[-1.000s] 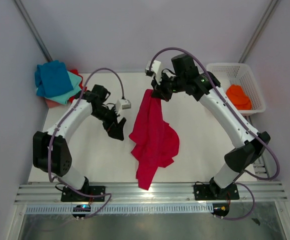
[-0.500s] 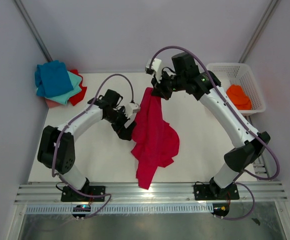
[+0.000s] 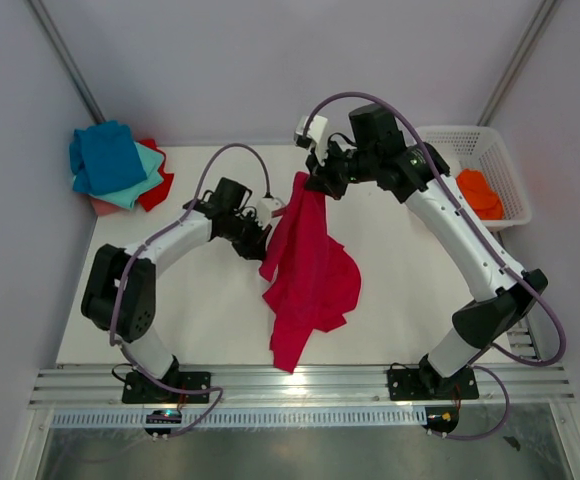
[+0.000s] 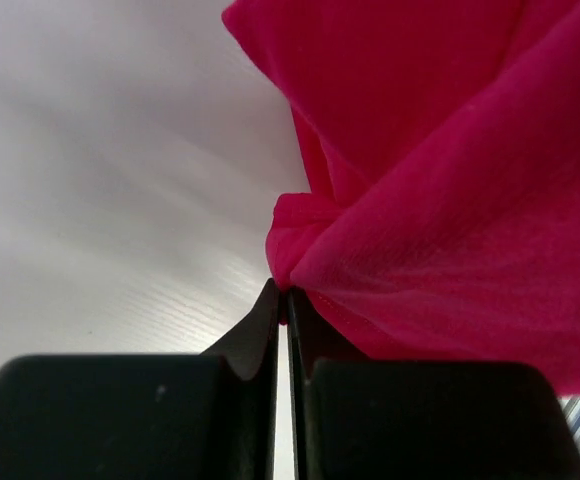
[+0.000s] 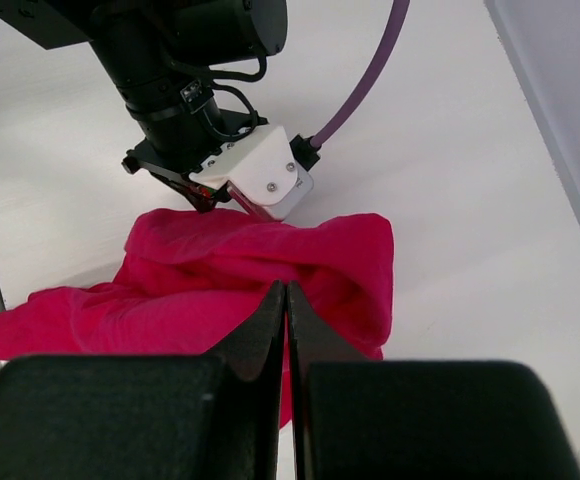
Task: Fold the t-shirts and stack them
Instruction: Flatten the tshirt out
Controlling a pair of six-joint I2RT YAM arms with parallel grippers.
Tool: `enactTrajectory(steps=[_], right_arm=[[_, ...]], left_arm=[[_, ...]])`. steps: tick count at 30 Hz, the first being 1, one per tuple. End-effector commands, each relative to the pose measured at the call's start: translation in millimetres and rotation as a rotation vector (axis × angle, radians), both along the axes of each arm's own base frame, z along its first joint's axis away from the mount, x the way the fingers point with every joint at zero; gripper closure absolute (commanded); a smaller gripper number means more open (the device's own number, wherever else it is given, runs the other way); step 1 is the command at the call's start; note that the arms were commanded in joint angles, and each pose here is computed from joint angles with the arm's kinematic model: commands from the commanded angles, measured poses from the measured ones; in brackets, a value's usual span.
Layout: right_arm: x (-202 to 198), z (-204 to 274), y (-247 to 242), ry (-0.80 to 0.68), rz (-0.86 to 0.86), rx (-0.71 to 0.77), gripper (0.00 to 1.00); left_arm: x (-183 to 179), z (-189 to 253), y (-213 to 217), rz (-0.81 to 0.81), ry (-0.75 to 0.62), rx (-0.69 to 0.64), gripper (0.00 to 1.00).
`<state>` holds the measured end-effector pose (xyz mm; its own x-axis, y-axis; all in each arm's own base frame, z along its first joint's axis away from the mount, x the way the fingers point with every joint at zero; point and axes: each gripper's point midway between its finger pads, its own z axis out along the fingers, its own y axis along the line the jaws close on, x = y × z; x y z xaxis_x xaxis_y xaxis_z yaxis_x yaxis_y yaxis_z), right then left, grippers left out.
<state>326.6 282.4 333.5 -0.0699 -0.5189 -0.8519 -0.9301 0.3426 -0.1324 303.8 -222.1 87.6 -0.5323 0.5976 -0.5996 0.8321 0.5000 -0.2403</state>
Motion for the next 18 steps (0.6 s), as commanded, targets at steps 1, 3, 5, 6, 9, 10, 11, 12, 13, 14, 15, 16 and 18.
enactTrajectory(steps=[1,3,5,6,9,10,11,12,13,14,15,16,18], right_arm=[[-3,29,-3,-0.082,-0.004,0.048,0.97],[-2,27,-4,-0.083,-0.01,0.042,0.97],[-2,23,-5,-0.082,-0.016,0.035,0.97],[-2,23,-5,-0.085,-0.018,0.035,0.97],[-2,22,-6,-0.085,-0.018,0.034,0.97],[-2,22,-6,-0.085,-0.019,0.033,0.97],[-3,22,-6,-0.084,-0.02,0.034,0.97],[-3,22,-7,-0.085,-0.019,0.033,0.97],[-3,23,-7,-0.089,-0.018,0.034,0.97],[-3,23,-7,-0.09,-0.02,0.035,0.97],[-3,24,-7,-0.092,-0.02,0.036,0.97],[-3,24,-7,-0.095,-0.02,0.037,0.97],[-1,24,-8,-0.102,-0.03,0.034,0.97]], left_arm=[[7,10,-13,-0.011,-0.011,-0.043,1.0],[11,13,-10,0.002,-0.033,-0.024,1.0],[19,16,-7,0.027,-0.065,-0.007,1.0],[27,19,-2,0.05,-0.103,0.02,1.0],[38,33,2,0.078,-0.173,0.031,1.0],[41,38,3,0.087,-0.194,0.034,1.0],[43,43,3,0.092,-0.21,0.03,1.0],[44,51,2,0.095,-0.228,0.017,1.0],[42,55,0,0.085,-0.225,0.008,1.0],[41,59,0,0.079,-0.227,0.001,1.0],[39,63,-2,0.07,-0.229,-0.009,1.0],[37,69,-1,0.066,-0.242,-0.015,1.0],[36,76,1,0.075,-0.261,-0.022,1.0]])
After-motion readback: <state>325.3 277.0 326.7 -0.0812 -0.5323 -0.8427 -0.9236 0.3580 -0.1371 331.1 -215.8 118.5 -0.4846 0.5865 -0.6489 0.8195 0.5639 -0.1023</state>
